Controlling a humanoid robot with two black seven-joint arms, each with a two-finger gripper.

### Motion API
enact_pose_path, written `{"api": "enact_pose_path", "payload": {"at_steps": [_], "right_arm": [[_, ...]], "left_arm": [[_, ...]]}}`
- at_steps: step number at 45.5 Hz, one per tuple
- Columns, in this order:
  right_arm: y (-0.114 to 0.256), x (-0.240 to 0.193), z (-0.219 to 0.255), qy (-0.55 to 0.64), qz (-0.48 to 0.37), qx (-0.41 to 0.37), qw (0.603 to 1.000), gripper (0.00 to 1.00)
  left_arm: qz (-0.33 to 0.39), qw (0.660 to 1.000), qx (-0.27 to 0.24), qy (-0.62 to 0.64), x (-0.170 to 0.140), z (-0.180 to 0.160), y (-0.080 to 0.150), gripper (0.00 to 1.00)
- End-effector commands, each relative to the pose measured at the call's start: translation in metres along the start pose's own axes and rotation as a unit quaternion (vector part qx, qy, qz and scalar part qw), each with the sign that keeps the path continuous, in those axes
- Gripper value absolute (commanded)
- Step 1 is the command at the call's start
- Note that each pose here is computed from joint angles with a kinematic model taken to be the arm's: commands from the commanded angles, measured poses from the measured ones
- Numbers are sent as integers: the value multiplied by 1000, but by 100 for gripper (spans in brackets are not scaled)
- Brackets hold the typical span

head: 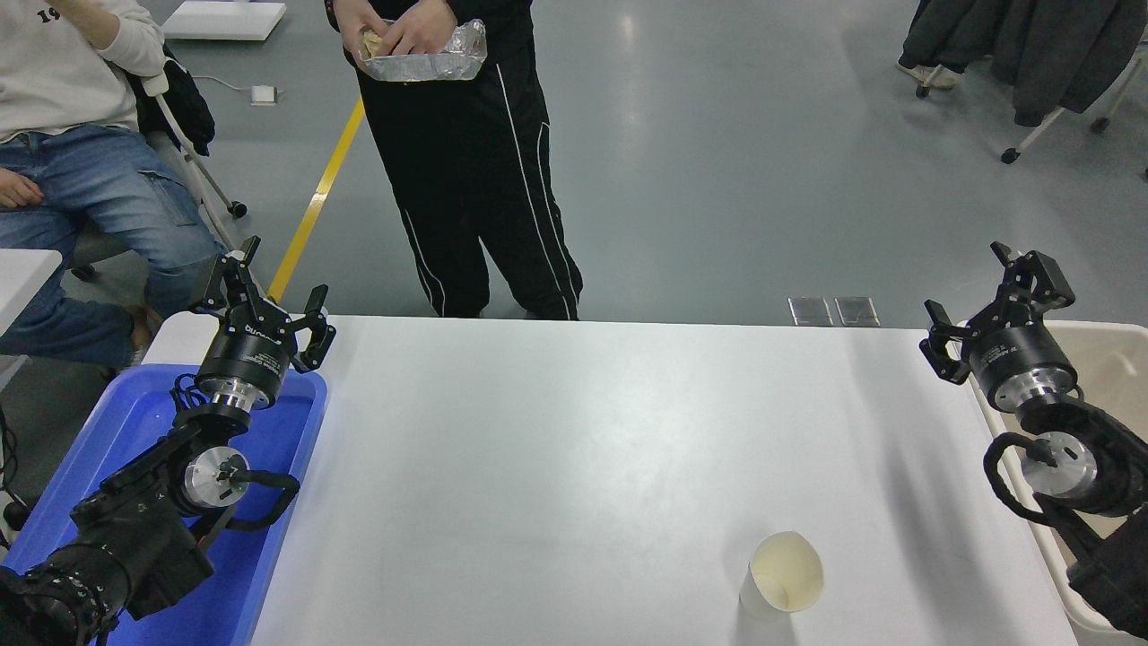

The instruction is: Dispose of the paper cup in the dustbin

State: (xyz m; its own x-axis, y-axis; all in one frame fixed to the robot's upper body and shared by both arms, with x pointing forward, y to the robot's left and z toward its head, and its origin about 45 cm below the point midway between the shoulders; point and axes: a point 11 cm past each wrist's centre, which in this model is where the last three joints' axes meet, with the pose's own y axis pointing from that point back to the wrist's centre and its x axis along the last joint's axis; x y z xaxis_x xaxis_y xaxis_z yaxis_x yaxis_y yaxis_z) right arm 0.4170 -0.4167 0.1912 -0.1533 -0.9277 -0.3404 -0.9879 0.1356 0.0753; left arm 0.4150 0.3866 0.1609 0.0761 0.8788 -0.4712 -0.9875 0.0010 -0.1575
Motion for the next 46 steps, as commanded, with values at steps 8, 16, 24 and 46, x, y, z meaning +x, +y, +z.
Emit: {"api": "enact_pose_path", "payload": {"at_steps": [8, 16, 24, 46], "right_arm": [[-15, 0, -57, 39, -19, 40, 998, 99], [-17, 9, -95, 79, -25, 60, 995, 99], [-19, -2, -127, 245, -77, 21, 966, 99], [11, -105, -107, 602, -318, -90, 727, 99]], "left_arm": [[0, 1000, 1, 0, 0, 0, 0, 100], [0, 1000, 0, 0, 0, 0, 0, 100], [0, 1000, 0, 0, 0, 0, 0, 100], [0, 1000, 0, 0, 0, 0, 0, 100]]}}
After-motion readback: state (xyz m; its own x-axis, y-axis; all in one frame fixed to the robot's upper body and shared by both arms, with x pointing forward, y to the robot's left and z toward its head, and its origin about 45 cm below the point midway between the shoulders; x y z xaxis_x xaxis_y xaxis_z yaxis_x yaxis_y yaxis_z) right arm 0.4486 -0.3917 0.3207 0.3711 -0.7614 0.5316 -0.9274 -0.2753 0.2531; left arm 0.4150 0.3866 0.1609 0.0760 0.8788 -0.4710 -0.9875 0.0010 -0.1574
